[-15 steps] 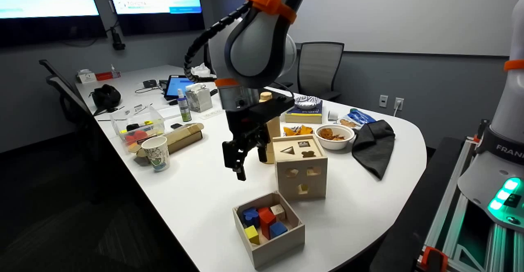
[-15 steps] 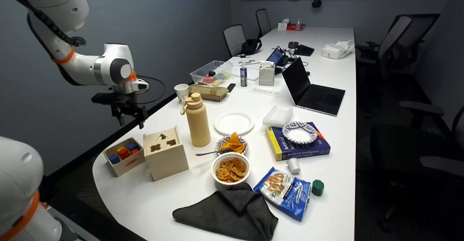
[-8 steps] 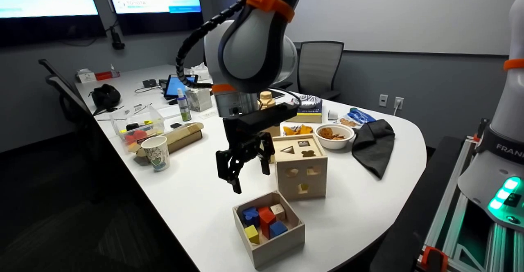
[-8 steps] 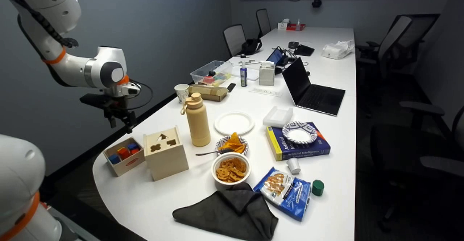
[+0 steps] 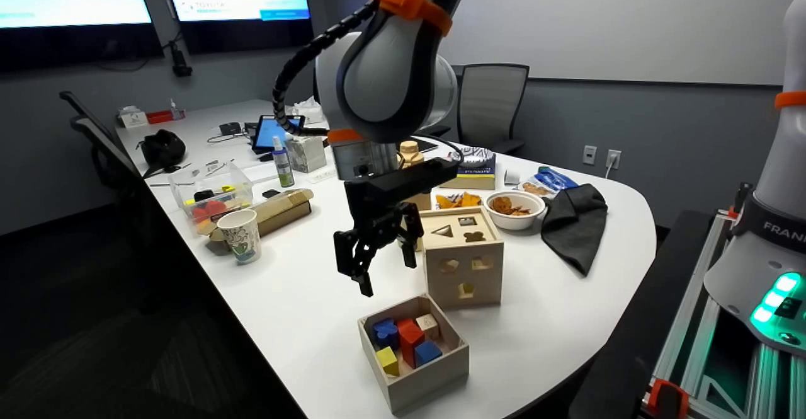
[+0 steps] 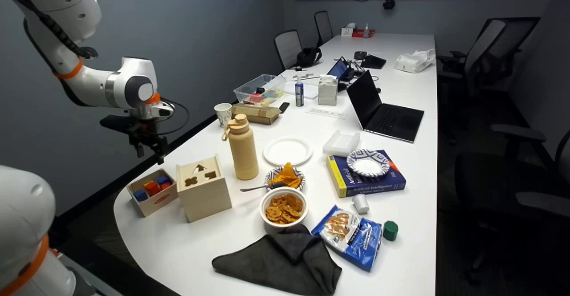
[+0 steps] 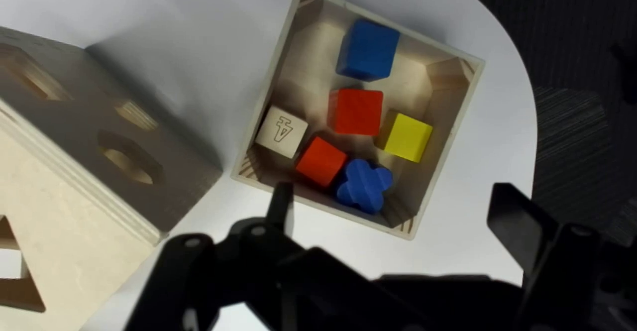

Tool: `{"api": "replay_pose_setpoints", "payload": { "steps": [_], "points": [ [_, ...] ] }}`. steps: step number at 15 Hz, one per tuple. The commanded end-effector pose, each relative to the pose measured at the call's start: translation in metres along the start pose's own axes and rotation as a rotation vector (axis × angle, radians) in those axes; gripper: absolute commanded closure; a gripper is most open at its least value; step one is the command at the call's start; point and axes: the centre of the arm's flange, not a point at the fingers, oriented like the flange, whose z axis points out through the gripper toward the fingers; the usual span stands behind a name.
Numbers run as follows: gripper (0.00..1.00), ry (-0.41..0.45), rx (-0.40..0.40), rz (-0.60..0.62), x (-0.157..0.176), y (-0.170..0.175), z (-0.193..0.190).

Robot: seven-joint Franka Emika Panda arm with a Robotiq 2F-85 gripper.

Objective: Close the cube-shaped wooden object, then place the orange cube and blue cube in it

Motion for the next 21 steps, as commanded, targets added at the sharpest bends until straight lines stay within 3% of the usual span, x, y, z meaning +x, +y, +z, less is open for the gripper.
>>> {"api": "replay_pose_setpoints", "payload": {
  "steps": [1,10,21],
  "points": [
    [0.00,-0.008,-0.028,0.038,-0.003,-0.002,0.008],
    [0.00,-0.060,-0.045,0.110,-0.023,-0.007,0.052],
    [0.00,-0.064,-0.041,0.151,-0.014,-0.009,0.094]
  ]
}}
